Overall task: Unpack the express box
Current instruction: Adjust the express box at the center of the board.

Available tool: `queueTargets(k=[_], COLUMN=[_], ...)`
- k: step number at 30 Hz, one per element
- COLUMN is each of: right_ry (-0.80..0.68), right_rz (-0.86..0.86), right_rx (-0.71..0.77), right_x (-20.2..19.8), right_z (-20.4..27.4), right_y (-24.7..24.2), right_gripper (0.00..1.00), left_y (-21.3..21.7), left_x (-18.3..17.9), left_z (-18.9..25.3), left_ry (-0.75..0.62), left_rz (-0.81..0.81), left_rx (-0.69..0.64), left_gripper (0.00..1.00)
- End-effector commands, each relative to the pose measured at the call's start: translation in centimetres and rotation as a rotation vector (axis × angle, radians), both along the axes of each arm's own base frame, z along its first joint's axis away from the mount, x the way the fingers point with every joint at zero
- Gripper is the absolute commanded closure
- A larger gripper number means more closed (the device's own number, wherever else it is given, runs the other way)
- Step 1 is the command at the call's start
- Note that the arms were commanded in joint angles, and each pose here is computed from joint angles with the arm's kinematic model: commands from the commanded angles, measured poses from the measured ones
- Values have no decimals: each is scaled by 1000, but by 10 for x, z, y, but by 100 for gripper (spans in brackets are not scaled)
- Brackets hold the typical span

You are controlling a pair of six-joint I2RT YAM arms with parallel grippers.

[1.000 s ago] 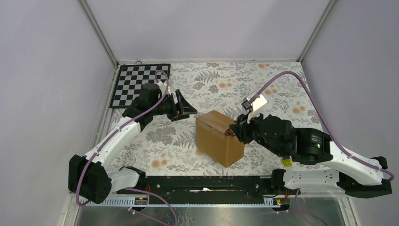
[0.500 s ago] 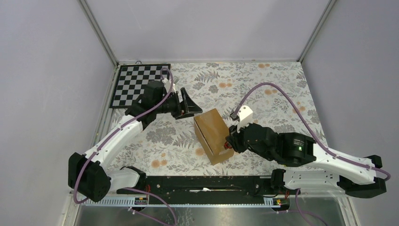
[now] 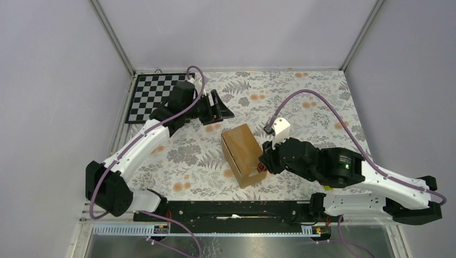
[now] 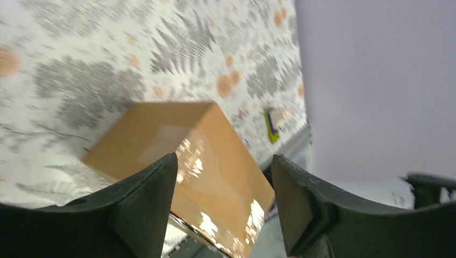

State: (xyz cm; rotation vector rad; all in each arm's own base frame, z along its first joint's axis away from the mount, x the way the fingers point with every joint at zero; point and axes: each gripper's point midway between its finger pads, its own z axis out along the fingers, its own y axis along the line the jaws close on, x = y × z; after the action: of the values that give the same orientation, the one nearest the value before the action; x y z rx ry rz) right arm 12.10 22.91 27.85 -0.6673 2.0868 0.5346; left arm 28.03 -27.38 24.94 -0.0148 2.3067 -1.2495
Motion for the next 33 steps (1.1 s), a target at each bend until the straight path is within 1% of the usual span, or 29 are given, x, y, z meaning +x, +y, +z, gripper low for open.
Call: queueTargets(k=[1,4,7,10,13,16,21,24,28,30,33], right_ry=[76,137,174,168,156,176,186,174,140,116,65], right_rz=[-28,-75,-146,-214,-272,-351,-514,-555,-609,-612,-608], right_rx=[-68,-177,-238,-223,-161,-124,-176,-147,-127,-97,-96], right_x=[-10,-15,-15,-9,0,12,39,58,93,115,151], right_z=[-4,-23,-40,-51,-56,-69,-93,-94,-92,-89,-82], right_y=[-16,-34,-43,-42,-31,-20,-34,-34,-38,-34,-28], right_gripper=[100,100,100,100,100,100,100,100,100,100,100], left_y=[29,37,34,31,26,26,29,27,27,27,26], left_x=[56,76,83,85,78,64,39,23,-4,-18,-48], left_z=[1,-18,-40,-61,-74,-89,-109,-112,-108,-107,-106], left_ry=[-114,-93,-52,-19,-4,22,54,59,58,62,74], left_rz=[172,218,217,203,178,169,155,141,127,119,102], left_rx=[150,212,239,250,275,309,333,332,331,334,331], left_gripper=[35,39,44,49,53,57,62,66,68,69,71])
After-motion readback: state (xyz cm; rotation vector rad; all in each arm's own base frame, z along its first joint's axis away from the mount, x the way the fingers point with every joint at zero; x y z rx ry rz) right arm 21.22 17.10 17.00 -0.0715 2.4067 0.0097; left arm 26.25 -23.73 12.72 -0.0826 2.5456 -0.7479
